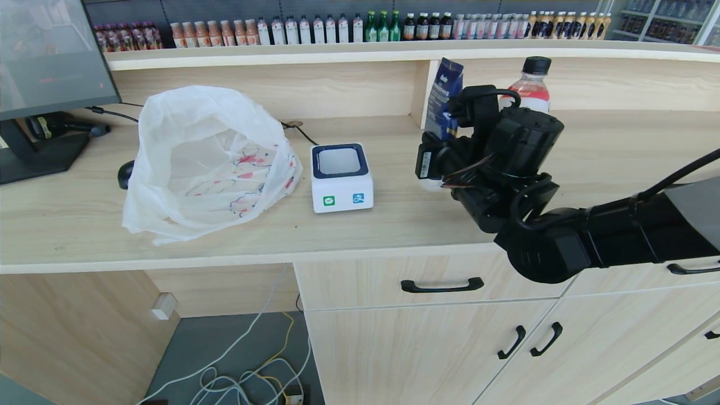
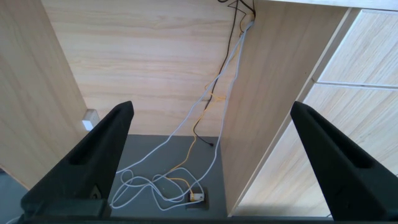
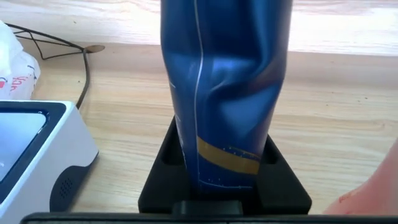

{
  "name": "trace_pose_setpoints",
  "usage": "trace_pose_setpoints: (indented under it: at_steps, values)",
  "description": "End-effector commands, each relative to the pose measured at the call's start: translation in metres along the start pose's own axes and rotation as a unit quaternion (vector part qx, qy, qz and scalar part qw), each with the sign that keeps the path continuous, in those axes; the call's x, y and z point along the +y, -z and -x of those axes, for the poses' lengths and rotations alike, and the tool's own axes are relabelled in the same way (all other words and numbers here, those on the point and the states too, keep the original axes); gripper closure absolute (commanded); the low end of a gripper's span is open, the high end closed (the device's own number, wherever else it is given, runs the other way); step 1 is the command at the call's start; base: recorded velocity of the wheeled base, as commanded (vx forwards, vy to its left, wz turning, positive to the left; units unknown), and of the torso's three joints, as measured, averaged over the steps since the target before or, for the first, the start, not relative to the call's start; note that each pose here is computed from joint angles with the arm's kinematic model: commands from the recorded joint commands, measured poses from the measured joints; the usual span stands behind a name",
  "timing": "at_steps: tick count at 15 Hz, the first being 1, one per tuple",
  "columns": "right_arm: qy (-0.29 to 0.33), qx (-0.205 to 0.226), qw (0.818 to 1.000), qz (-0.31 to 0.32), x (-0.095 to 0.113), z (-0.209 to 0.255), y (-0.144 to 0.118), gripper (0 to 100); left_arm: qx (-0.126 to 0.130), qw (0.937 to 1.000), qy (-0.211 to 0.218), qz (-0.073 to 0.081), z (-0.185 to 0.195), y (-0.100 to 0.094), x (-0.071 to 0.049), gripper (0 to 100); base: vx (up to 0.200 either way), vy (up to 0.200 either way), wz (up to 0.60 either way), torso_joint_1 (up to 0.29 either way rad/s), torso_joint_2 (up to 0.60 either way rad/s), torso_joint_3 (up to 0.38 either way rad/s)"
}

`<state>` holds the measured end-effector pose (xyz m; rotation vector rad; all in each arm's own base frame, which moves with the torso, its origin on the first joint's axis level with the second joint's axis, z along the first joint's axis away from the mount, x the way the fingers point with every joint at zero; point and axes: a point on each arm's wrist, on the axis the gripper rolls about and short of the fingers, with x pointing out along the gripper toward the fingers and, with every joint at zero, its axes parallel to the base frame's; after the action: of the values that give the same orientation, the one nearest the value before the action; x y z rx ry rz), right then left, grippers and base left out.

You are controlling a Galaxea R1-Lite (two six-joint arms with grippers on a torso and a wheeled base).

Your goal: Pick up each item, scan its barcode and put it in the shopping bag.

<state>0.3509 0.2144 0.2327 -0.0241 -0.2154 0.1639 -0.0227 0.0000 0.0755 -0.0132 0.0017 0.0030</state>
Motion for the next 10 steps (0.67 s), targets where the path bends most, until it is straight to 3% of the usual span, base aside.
trace_pose_setpoints:
  at_steps: [1,4,10]
  values:
    - [0.001,-0.025,1.0,-0.002,-0.004,0.008,-0.023,100,0.0,1.0,0.0,0.0,0.0,0.0,0.0,0,0.0,0.0,0.0,0.0,0.0,0.0]
    - [-0.013,-0.052,0.999,-0.004,0.0,0.03,-0.055,100,0.0,1.0,0.0,0.0,0.0,0.0,0.0,0,0.0,0.0,0.0,0.0,0.0,0.0]
    - [-0.06,-0.044,0.997,0.008,0.012,0.119,-0.083,100,0.0,1.0,0.0,0.0,0.0,0.0,0.0,0,0.0,0.0,0.0,0.0,0.0,0.0]
